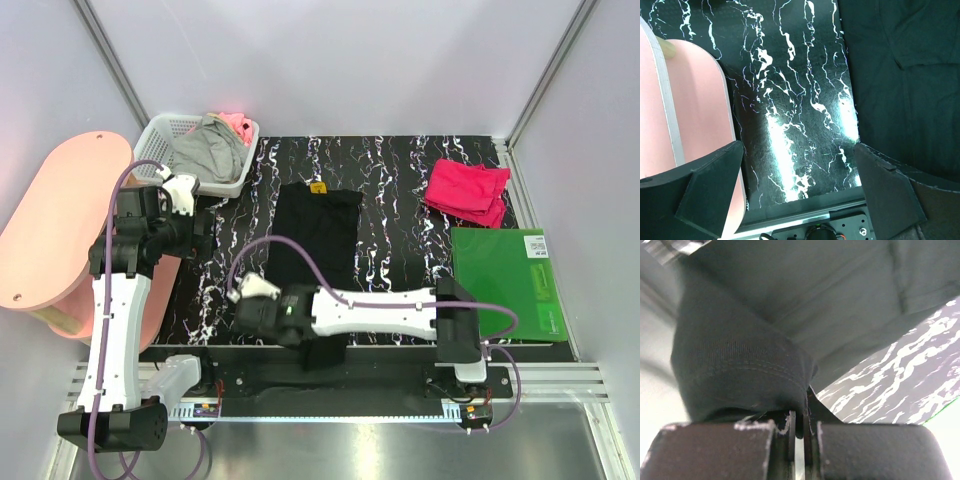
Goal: Fold and stack the t-shirts
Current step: Fold the tshirt
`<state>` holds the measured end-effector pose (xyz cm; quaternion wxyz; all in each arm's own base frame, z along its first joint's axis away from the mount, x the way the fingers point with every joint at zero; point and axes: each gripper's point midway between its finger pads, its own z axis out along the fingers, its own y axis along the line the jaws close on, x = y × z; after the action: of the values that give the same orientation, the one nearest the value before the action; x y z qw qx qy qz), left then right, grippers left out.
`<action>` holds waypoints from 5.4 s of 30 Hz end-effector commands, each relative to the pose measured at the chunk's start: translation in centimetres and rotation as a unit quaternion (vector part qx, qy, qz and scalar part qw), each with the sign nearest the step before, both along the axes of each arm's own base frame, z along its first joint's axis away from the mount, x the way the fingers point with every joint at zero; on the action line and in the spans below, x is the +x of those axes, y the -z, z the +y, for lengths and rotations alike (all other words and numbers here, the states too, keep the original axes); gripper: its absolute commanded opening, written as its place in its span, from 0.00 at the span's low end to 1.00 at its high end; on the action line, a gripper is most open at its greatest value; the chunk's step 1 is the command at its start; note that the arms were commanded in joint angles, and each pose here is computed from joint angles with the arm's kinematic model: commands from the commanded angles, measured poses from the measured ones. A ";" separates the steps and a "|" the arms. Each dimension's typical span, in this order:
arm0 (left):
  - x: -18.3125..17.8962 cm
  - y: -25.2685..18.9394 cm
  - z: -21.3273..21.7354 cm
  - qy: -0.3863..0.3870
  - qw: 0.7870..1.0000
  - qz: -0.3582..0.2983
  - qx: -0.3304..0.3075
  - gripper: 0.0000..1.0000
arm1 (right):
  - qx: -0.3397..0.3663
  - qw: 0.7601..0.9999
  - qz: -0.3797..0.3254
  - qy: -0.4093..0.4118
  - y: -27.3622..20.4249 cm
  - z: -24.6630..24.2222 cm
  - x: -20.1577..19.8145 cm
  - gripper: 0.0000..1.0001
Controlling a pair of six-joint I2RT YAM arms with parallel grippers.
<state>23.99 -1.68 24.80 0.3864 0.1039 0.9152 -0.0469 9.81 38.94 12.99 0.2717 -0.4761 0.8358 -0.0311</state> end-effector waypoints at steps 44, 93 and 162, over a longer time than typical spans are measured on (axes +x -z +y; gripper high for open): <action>-1.1 1.2 -1.4 0.043 0.999 0.022 -0.023 0.99 | -0.008 0.987 -0.074 0.139 3.9 -1.9 28.3 1.00; 2.6 10.9 -13.3 0.175 0.973 0.152 0.002 0.99 | 0.147 0.917 0.007 0.372 3.7 -11.4 15.8 1.00; 3.6 10.6 -7.0 0.167 0.967 0.036 0.188 0.99 | 0.088 0.948 -0.090 0.292 -1.9 -13.3 18.3 1.00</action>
<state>24.09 -8.51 6.21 0.2168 0.3699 0.9020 0.0505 33.14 21.06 13.10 0.3368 -0.0614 0.9344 -0.0978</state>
